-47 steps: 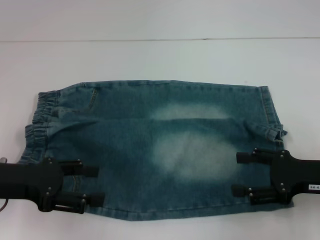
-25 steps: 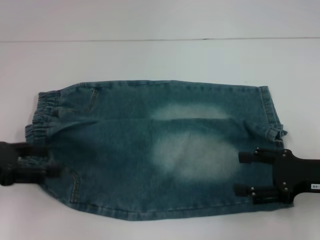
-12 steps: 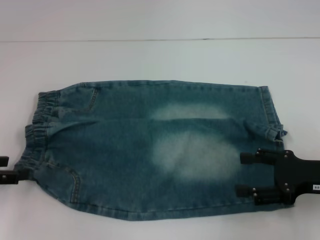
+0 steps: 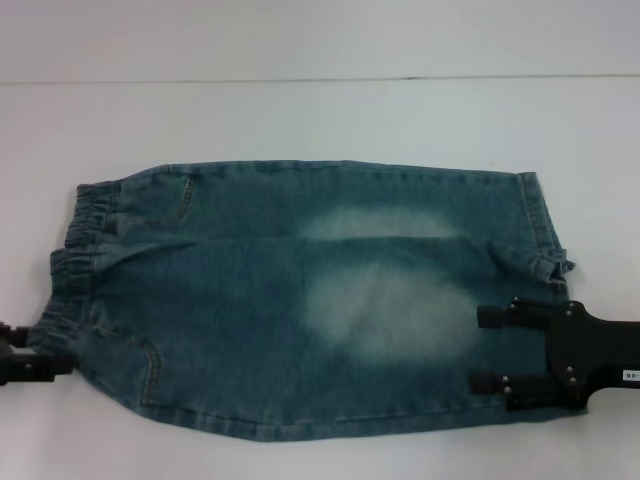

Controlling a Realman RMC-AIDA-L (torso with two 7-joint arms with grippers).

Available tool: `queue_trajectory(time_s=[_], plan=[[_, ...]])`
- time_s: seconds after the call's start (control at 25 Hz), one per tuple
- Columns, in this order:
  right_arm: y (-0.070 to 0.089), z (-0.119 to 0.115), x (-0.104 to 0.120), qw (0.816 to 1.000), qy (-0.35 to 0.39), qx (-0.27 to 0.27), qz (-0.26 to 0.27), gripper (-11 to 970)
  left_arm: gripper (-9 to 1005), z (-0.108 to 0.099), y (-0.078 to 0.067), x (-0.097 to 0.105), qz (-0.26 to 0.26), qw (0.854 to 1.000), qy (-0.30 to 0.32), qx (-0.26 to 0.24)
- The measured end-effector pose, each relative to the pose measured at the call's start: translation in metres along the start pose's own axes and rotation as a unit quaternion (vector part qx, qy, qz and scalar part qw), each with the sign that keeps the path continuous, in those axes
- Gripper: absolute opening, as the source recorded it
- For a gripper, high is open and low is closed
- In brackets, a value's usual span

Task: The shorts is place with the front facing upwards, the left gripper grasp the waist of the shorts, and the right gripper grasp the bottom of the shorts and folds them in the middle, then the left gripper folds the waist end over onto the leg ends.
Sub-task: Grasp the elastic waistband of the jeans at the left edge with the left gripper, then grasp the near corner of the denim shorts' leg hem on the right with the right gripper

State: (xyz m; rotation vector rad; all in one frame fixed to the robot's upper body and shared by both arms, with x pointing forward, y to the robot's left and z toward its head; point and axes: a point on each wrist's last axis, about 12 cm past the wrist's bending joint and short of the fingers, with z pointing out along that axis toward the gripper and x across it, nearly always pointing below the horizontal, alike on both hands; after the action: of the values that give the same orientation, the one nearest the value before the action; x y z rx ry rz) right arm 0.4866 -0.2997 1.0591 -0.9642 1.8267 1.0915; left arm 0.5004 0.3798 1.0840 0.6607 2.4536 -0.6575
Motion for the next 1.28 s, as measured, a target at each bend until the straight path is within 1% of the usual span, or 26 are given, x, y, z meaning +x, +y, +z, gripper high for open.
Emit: queue_trajectory(time_s=[0.12, 0.32, 0.72, 0.88, 1.0, 1.08, 1.16, 1.28], plan=[[0.000, 0.000, 0.000, 1.000, -0.001, 0.001, 0.000, 949, 724, 0.003, -0.003, -0.002, 0.009, 1.000, 0.008, 0.002], [0.000, -0.001, 0.000, 1.000, -0.002, 0.001, 0.000, 948, 709, 0.005, -0.006, -0.006, 0.019, 1.000, 0.001, -0.008], [0.000, -0.002, 0.001, 1.000, -0.002, 0.004, 0.001, 949, 228, 0.006, -0.010, -0.011, 0.027, 1.000, 0.002, 0.003], [-0.001, -0.003, 0.001, 1.000, -0.001, 0.005, 0.001, 949, 148, 0.004, -0.015, -0.018, 0.017, 0.999, -0.002, 0.031], [-0.002, -0.003, -0.002, 1.000, -0.002, 0.004, -0.001, 949, 88, 0.001, -0.026, -0.031, 0.009, 0.997, -0.013, 0.080], [-0.002, -0.003, -0.002, 1.000, -0.002, 0.003, -0.001, 949, 48, -0.001, -0.029, -0.039, 0.007, 0.996, -0.020, 0.091], [-0.003, -0.005, -0.004, 1.000, -0.002, 0.002, 0.001, 949, 44, -0.002, -0.030, -0.046, -0.001, 0.995, -0.025, 0.093], [-0.005, -0.017, -0.013, 1.000, -0.006, -0.003, 0.022, 948, 37, -0.004, -0.027, -0.055, -0.010, 0.996, -0.031, 0.085]])
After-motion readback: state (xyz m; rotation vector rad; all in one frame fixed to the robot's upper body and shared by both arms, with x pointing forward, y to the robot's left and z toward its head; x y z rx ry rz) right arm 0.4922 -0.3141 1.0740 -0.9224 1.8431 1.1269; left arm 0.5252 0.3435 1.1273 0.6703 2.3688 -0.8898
